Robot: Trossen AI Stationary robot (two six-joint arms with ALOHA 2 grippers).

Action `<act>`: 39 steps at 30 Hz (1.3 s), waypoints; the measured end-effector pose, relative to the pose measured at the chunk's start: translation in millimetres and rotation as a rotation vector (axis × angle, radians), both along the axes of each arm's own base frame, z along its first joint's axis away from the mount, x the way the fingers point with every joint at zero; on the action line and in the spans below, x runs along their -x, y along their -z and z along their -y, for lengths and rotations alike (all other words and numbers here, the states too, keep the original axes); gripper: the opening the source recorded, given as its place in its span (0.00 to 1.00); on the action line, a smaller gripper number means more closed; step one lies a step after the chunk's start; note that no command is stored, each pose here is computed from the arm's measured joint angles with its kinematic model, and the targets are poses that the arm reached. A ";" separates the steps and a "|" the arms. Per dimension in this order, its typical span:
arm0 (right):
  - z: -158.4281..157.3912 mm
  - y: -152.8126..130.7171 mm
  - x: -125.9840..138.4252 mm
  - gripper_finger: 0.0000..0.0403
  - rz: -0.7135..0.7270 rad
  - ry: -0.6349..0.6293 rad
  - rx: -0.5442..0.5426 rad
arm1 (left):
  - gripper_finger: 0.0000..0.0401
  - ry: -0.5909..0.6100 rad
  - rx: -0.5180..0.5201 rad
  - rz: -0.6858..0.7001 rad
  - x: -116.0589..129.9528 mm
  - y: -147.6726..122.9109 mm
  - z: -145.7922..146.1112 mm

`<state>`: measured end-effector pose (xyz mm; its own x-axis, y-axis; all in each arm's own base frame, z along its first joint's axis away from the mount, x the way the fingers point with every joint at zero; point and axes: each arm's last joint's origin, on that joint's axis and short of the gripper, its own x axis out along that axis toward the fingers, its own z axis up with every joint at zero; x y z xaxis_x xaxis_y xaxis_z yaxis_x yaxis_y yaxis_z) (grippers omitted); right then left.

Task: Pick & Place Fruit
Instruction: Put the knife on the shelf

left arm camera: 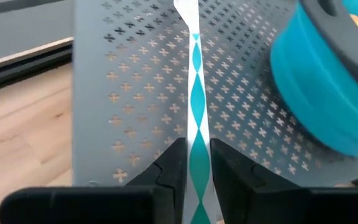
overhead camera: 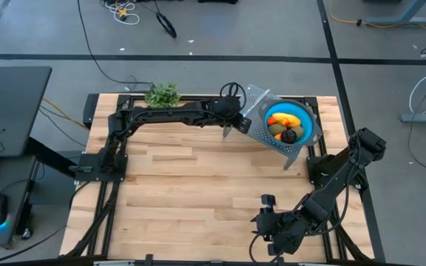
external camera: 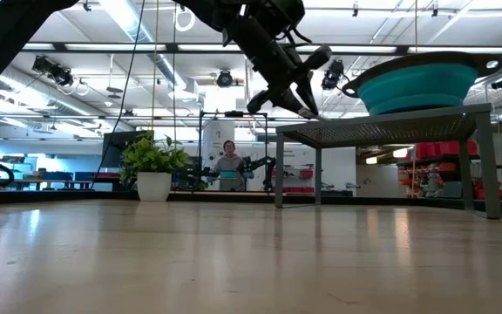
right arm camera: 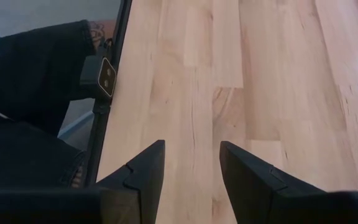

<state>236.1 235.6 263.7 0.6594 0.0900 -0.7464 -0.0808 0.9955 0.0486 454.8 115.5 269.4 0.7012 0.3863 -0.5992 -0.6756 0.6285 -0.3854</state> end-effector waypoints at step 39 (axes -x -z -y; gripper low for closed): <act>-0.5 0.4 0.5 0.41 -0.017 -0.021 -0.007 | 0.26 0.172 -0.203 -0.131 1.1 0.5 2.3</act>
<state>235.6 236.0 263.3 0.6449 0.1096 -0.7564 -0.1012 0.9932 0.0576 453.7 113.2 268.9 0.6884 0.3896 -0.6118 -0.5881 0.7935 -0.1564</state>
